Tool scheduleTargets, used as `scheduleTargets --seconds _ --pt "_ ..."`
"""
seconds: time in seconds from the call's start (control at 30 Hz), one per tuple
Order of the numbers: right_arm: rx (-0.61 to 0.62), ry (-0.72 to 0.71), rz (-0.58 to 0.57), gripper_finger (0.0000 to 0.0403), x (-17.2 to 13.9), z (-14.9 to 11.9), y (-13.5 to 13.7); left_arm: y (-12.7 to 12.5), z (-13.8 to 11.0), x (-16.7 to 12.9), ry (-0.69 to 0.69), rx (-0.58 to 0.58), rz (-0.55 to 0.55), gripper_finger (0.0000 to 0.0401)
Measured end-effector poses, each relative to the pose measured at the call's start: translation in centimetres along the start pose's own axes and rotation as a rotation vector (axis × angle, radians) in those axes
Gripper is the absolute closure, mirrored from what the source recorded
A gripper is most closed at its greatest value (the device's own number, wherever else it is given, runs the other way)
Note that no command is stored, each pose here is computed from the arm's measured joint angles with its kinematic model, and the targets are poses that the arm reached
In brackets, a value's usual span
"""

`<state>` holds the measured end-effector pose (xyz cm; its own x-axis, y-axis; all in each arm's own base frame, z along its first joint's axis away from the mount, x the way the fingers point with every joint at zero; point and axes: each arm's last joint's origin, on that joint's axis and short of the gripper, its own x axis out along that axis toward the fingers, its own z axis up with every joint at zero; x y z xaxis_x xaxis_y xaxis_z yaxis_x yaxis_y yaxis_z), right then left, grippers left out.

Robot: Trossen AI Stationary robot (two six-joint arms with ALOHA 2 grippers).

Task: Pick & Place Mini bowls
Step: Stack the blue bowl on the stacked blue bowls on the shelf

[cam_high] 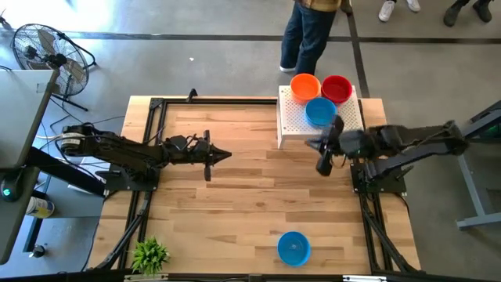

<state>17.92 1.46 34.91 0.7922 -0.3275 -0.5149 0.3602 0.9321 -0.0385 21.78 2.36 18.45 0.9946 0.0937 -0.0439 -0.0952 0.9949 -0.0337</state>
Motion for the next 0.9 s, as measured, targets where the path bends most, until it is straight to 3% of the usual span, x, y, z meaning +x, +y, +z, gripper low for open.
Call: scheduleTargets --seconds 0.37,0.6,0.9 --pt "-0.009 0.045 0.089 0.0401 1.2 -2.4 4.6 -2.1 2.2 -2.5 -0.027 0.069 0.018 0.0399" --pt "-0.002 0.124 0.136 0.0399 1.9 -3.8 7.3 -2.5 1.1 -4.6 -0.065 0.051 0.042 0.0399" --pt "-0.049 0.256 0.202 0.0336 3.0 -6.3 11.0 -2.4 -0.7 -7.0 -0.076 0.042 0.06 0.0399"
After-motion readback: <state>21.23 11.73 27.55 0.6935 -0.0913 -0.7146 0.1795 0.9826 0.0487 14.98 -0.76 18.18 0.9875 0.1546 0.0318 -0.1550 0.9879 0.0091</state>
